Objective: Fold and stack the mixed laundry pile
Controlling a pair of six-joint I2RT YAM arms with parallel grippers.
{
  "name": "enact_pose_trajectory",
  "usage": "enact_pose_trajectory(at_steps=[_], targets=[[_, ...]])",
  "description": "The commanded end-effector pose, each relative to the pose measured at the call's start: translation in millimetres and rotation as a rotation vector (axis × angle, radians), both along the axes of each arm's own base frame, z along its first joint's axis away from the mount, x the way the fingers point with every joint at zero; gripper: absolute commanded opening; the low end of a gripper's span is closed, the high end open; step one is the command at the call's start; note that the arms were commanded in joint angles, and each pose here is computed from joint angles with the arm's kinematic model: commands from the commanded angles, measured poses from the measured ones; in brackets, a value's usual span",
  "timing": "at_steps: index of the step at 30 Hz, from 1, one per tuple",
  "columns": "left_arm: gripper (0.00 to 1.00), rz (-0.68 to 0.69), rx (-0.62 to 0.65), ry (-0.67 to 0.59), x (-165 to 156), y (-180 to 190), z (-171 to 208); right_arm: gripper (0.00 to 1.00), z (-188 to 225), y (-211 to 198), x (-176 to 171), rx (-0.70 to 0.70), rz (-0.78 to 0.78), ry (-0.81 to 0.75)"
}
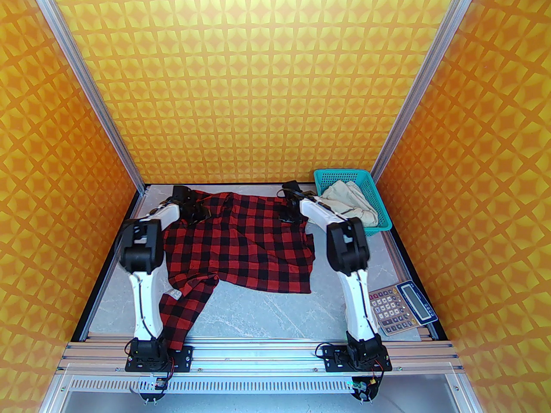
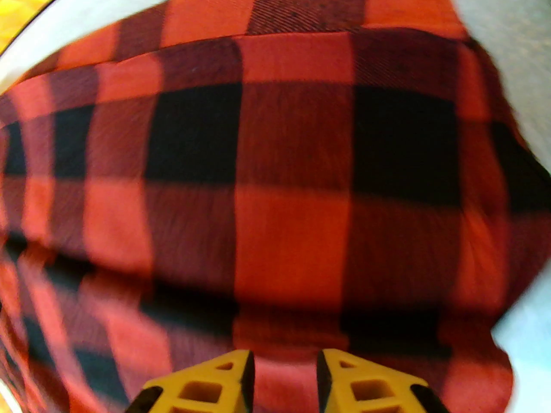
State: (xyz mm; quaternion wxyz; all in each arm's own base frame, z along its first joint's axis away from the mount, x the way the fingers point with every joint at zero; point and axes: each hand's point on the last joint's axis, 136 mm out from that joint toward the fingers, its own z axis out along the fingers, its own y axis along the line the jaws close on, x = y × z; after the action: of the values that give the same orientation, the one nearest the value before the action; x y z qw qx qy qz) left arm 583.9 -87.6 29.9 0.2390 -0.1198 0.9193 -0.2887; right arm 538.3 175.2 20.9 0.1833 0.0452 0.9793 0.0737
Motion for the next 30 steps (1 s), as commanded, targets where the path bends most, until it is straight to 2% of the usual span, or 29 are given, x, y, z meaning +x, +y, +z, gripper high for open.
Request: enact_pose_trajectory(at_steps=[1,5,10,13,17,21,24,27,30], targets=[[0.2,0.028,-0.073,-0.001,26,-4,-11,0.31,-19,0,10,-0.011,0.0,0.041],[0.2,0.065,-0.105,-0.016,52,2,-26,0.34,-37,1,33,0.01,-0.015,0.044],[0.22,0.079,-0.163,-0.063,70,2,-34,0.39,-40,-4,64,0.077,-0.056,-0.022],[0.28,0.043,-0.172,-0.119,76,0,-17,0.41,-30,1,82,0.175,-0.044,-0.082],[0.4,-0.013,-0.137,-0.183,71,2,35,0.43,22,4,89,0.191,-0.015,-0.166],[0.53,-0.091,-0.038,-0.266,40,1,107,0.46,95,9,76,0.226,0.008,-0.253],[0.58,-0.074,0.038,-0.249,-5,11,129,0.48,134,12,46,0.222,0.025,-0.289],[0.59,0.039,0.136,-0.164,-64,46,122,0.49,150,18,0,0.243,0.035,-0.287],[0.61,0.149,0.128,-0.086,-123,79,106,0.49,141,12,-55,0.304,-0.006,-0.226]])
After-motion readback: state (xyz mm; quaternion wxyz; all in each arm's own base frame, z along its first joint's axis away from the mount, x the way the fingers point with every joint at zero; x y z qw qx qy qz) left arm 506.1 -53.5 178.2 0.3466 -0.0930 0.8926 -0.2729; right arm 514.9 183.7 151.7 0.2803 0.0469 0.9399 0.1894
